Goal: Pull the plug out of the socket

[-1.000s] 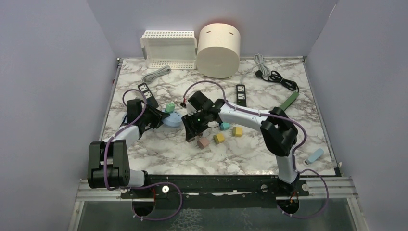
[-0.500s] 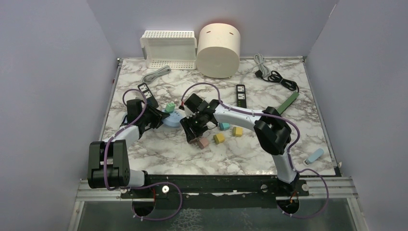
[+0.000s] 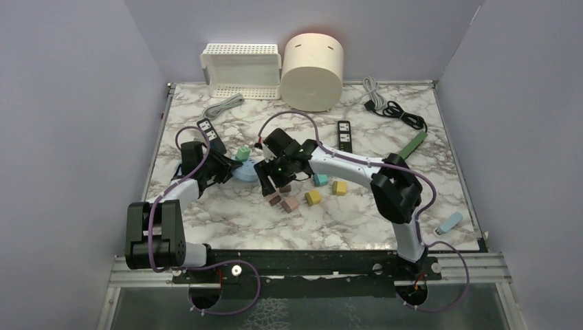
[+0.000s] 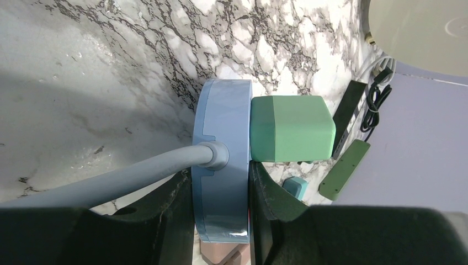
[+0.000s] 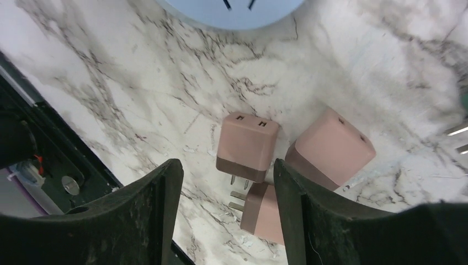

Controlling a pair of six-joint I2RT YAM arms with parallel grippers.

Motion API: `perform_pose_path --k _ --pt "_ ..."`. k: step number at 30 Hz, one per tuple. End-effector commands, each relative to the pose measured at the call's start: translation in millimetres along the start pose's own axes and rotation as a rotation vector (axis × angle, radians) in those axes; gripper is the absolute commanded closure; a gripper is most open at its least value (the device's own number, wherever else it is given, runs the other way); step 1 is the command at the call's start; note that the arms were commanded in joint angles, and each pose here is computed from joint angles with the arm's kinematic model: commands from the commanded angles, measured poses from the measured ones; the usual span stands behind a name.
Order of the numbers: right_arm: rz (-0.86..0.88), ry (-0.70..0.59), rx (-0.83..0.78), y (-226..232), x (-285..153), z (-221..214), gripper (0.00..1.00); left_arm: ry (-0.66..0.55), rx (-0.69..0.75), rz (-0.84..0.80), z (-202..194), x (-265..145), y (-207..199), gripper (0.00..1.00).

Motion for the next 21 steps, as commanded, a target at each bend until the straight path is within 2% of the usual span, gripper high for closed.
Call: perform_pose_path --k 1,5,10,14,21 --pt "0.039 -0.276 -0.062 26 -49 53 0.35 -0.013 0.053 0.075 4 0 16 1.0" --pt "0.059 -0.383 -0.069 33 -67 74 0.35 0.024 0.072 0.043 1 3 12 1.0" --pt "0.127 -0.454 -0.017 31 -72 92 0.33 0.015 0.096 -0.006 1 -1 4 1.0" --pt "0.178 -0.458 0.011 28 -66 109 0.31 -0.017 0.127 -0.081 3 -9 -10 1.0" --pt "0.204 -0.447 0.015 34 -52 132 0.21 -0.058 0.185 -0.172 6 -22 -29 1.0"
Point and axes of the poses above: each gripper's point midway between its finger pads, its own x axis out along the fingers, its own y axis along the line the jaws close on, z = x × y, the point moved 3 cm from there along -x, back along the fingers, and after that the axes turned 3 degrees about x, right-handed, at the moved point
